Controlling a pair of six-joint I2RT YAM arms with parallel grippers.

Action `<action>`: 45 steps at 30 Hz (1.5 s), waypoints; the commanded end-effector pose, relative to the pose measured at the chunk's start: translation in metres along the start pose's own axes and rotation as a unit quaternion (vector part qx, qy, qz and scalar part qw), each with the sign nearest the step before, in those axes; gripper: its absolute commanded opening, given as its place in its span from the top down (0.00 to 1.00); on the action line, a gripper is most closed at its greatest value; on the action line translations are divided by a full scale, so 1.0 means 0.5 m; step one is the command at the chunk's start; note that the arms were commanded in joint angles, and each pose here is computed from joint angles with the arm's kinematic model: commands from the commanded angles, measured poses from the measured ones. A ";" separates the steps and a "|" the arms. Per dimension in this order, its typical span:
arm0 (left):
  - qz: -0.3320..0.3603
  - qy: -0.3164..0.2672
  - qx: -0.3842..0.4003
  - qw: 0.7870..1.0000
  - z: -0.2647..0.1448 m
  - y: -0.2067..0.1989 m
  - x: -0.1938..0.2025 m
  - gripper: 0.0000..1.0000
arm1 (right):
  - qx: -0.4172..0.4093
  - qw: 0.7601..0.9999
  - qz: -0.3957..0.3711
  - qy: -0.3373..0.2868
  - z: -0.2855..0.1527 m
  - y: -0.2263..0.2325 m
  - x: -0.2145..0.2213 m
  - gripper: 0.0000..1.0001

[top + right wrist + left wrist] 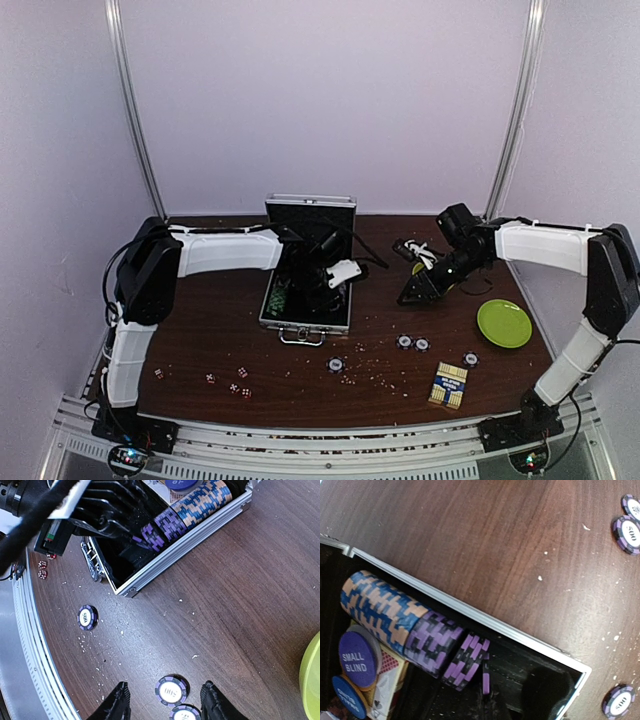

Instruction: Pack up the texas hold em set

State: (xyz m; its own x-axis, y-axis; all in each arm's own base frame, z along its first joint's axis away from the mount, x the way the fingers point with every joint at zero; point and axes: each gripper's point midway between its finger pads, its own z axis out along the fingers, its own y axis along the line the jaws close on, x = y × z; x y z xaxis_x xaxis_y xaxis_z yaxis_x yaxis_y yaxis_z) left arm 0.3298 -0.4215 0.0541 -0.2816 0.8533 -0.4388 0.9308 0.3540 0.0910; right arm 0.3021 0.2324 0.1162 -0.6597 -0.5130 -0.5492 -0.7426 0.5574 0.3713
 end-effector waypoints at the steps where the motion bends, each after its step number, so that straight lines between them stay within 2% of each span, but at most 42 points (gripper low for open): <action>1: 0.029 -0.011 -0.054 0.998 -0.027 0.050 -0.013 0.98 | -0.009 1.000 -0.001 0.000 -0.002 0.000 -0.012 0.52; 12: 0.018 0.024 -0.067 0.997 -0.033 0.061 0.008 0.81 | -0.025 1.000 0.005 0.009 0.007 0.003 -0.007 0.53; 24: 0.012 0.008 -0.045 0.999 -0.036 0.044 -0.003 0.79 | -0.027 1.000 0.007 0.012 0.009 0.002 -0.006 0.53; 26: 0.014 0.005 -0.043 0.999 -0.042 0.039 -0.002 0.74 | -0.027 1.000 0.007 0.012 0.009 0.003 -0.005 0.53; 28: 0.016 -0.004 -0.040 0.999 -0.047 0.033 -0.005 0.63 | -0.028 1.000 0.007 0.013 0.009 0.003 -0.005 0.53; 32: 0.016 -0.007 -0.036 0.999 -0.047 0.027 -0.009 0.59 | -0.031 0.999 0.009 0.014 0.011 0.004 -0.004 0.53; 38: -0.008 -0.001 -0.067 0.998 -0.110 0.035 0.021 0.60 | -0.026 1.000 -0.010 0.011 0.001 0.008 -0.005 0.53; 45: -0.063 -0.072 -0.087 0.992 -0.237 0.021 0.027 0.59 | -0.002 0.998 -0.065 0.014 -0.029 0.014 -0.001 0.53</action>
State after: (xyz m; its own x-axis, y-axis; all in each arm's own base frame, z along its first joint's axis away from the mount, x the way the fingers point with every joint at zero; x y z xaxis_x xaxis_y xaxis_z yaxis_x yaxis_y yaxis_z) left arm 0.3109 -0.3622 0.1108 -0.3226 0.8353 -0.4453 0.8812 0.4368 0.1808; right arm 0.2964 0.2339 0.1101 -0.6397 -0.5596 -0.5269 -0.7668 0.5118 0.3874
